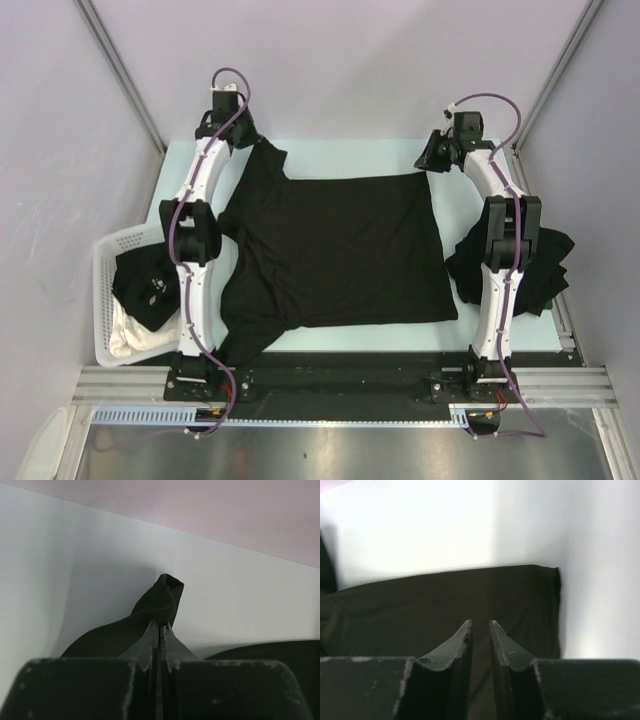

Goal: Fold and stack the t-shirts
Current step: Fold the tshirt

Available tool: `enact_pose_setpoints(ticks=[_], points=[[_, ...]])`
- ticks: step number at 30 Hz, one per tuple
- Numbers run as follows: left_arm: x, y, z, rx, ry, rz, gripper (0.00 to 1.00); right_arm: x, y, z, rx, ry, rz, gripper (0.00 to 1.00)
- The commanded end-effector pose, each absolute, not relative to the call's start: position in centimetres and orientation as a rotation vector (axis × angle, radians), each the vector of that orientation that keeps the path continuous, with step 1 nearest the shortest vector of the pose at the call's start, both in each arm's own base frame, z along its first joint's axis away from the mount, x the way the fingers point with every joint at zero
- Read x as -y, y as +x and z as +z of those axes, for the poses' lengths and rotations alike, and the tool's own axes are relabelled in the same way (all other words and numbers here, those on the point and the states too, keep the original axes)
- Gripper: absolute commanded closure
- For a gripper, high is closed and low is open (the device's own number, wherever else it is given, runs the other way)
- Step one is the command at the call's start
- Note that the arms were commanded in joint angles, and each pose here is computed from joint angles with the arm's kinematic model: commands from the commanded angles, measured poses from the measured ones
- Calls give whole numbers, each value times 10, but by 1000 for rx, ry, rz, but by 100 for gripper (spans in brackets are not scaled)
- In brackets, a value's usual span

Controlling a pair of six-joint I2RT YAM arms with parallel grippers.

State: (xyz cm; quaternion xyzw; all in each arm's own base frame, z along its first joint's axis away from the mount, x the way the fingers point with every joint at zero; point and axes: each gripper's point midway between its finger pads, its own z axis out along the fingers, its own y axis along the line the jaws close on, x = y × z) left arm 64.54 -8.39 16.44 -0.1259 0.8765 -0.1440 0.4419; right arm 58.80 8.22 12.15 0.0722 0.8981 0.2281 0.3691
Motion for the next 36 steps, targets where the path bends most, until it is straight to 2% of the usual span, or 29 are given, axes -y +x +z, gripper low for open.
enact_pose_setpoints(ticks=[1,8,36], points=[[71,638,217,-2094,-284,-328,100,-46,602,117,-2308,230,486,75],[67,637,231,-2067,-296,-348,100,-41,606,100,-2345,245,502,71],[84,618,230,-2124,-234,-380,100,-39,625,68,-2358,218,535,69]])
